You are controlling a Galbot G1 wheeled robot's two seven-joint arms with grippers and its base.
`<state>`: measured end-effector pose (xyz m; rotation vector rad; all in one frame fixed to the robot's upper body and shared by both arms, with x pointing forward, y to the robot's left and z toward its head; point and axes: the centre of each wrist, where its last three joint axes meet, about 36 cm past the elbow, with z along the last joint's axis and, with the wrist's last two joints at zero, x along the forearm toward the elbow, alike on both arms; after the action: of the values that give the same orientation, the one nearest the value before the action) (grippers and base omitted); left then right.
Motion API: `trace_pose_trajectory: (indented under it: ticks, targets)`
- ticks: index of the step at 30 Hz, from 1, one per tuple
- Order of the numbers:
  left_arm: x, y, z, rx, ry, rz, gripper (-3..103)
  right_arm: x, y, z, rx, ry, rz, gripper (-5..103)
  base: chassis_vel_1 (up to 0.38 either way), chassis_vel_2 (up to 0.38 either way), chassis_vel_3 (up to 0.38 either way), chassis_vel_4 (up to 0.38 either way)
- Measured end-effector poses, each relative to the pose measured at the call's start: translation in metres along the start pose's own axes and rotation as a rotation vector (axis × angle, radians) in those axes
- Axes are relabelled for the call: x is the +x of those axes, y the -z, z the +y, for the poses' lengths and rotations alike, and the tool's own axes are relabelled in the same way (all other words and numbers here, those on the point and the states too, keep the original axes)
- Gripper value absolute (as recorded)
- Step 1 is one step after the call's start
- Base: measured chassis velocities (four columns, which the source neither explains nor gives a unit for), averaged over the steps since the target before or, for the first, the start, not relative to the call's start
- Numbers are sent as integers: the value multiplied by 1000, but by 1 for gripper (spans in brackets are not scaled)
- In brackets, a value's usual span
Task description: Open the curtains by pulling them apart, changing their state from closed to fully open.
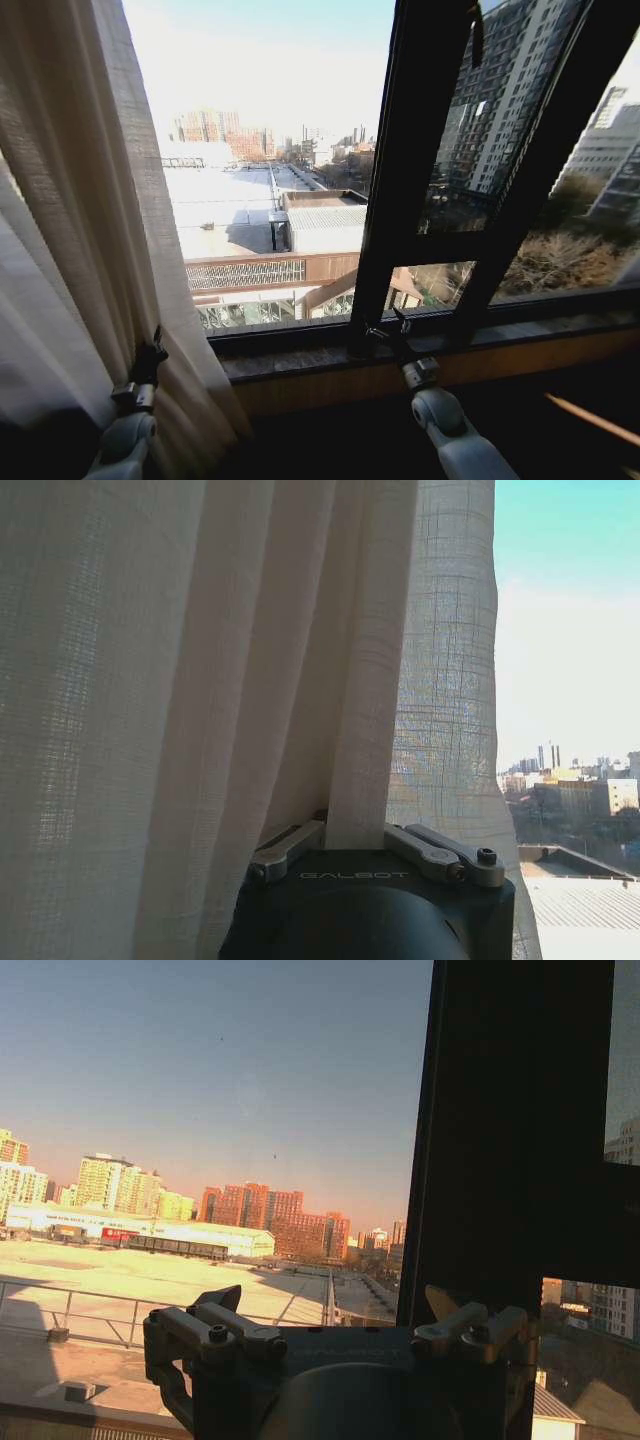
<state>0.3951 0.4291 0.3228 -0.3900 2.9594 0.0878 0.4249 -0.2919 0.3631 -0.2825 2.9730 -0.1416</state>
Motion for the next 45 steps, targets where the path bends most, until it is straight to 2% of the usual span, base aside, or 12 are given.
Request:
trace_pose_trajectory:
  ticks: [16,31,45]
  targets:
    - [3,2,0,-3,2,1,0,0,0,0,1,-1,0,100,18,-4,-20,-15]
    - [2,0,2,-5,5,-7,0,0,0,0,0,0,0,100,214,73,-193,-62]
    - [0,-1,0,-5,2,-8,0,0,0,0,0,0,0,100,-19,-1,14,3]
